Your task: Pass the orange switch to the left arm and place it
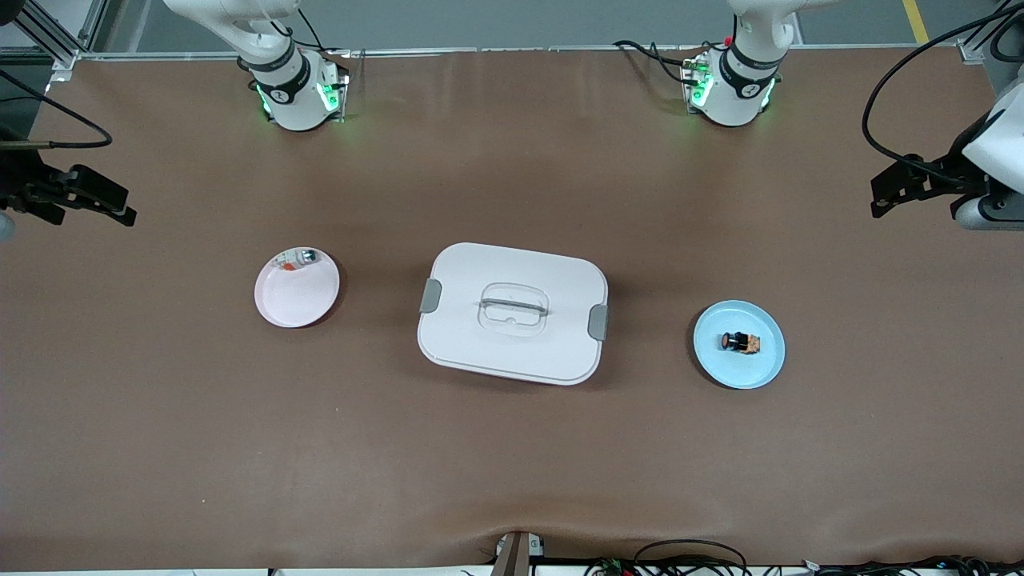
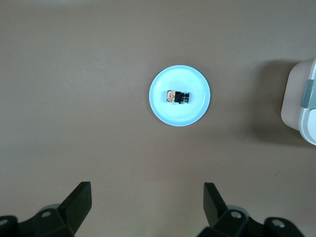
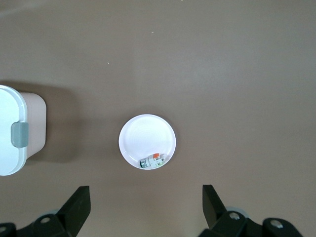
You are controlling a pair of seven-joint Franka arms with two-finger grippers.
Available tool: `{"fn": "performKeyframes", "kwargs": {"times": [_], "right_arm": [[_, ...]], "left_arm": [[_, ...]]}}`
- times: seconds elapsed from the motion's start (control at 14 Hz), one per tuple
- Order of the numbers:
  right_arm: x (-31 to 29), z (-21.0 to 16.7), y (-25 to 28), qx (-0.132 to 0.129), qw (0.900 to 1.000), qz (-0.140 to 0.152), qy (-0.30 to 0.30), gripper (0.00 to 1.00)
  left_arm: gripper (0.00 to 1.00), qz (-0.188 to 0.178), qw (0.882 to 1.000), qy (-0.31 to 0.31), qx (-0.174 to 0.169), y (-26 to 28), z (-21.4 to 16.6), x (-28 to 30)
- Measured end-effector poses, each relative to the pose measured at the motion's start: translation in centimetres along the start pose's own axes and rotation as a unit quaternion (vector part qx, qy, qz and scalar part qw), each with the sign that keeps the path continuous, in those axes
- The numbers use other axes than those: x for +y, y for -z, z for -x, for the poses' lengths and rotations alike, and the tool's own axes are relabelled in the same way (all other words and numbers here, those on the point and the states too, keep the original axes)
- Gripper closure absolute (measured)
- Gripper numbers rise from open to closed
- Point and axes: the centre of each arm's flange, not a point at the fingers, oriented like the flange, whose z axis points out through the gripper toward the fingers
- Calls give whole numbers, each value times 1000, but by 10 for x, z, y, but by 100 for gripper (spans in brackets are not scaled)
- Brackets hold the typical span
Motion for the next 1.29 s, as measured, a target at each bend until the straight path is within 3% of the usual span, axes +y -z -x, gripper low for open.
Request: {"fn": "performKeyframes", "kwargs": {"times": [0.5,1.29], "right_arm": [[-3,1,-2,-4,1000,0,3,0],[-3,1,-2,-4,1000,0,2,0]], "left_arm": [[0,-8,1000,4,-2,29,28,0],[0,3,1000,6,-8,29,44,0]]}}
